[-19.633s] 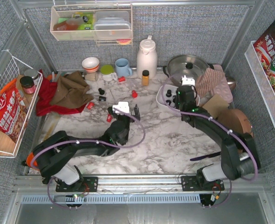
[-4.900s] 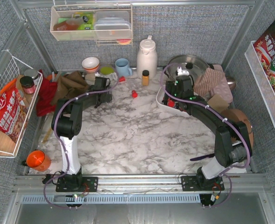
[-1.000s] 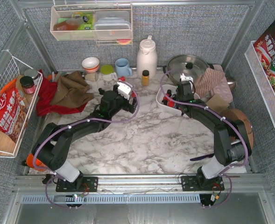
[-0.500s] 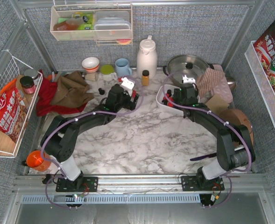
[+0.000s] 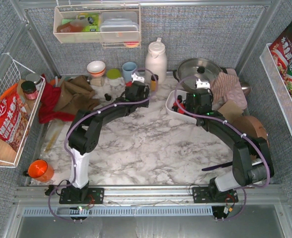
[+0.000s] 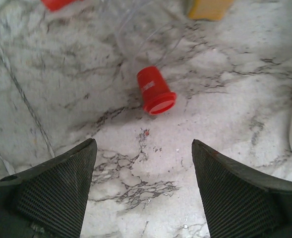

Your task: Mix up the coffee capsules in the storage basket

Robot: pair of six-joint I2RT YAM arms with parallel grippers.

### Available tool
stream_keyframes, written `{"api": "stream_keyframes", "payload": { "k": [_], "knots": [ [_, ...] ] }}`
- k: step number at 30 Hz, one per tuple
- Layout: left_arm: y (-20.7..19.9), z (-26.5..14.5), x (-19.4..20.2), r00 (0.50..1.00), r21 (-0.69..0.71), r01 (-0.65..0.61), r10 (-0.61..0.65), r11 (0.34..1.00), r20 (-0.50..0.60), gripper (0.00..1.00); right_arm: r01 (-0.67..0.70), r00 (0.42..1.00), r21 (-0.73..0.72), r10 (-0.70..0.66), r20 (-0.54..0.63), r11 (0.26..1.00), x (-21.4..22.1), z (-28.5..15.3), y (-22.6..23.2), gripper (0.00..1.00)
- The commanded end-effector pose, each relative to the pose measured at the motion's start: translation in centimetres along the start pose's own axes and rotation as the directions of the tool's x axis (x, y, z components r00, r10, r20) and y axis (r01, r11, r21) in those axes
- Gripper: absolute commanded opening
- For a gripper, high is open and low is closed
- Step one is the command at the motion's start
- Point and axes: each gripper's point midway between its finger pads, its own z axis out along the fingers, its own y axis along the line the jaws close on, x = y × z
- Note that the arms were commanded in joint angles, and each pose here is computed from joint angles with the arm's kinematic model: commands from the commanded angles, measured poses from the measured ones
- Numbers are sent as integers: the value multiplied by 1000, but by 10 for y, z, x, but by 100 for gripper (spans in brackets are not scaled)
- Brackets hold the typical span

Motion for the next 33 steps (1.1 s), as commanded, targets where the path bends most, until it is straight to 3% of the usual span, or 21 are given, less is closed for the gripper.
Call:
{"api": "stream_keyframes", "payload": {
  "k": [1, 8, 18, 33],
  "knots": [
    [12, 7, 15, 977, -133, 210, -215, 969, -20, 85, -24, 999, -15, 24, 39, 1000, -11, 1, 2, 76],
    [4, 26, 9, 957, -103, 290, -286, 951, 53, 84, -42, 998, -36, 44, 41, 998, -12, -1, 5, 76],
    [4, 47, -12, 953, -67, 225, -205, 972, 224, 83, -59, 997, -63, 61, 38, 996, -13, -3, 8, 76],
    [2, 79, 21, 985, -137, 159, -149, 978, 82, 67, -72, 997, -72, 75, 37, 995, -14, -4, 7, 76]
  ]
}}
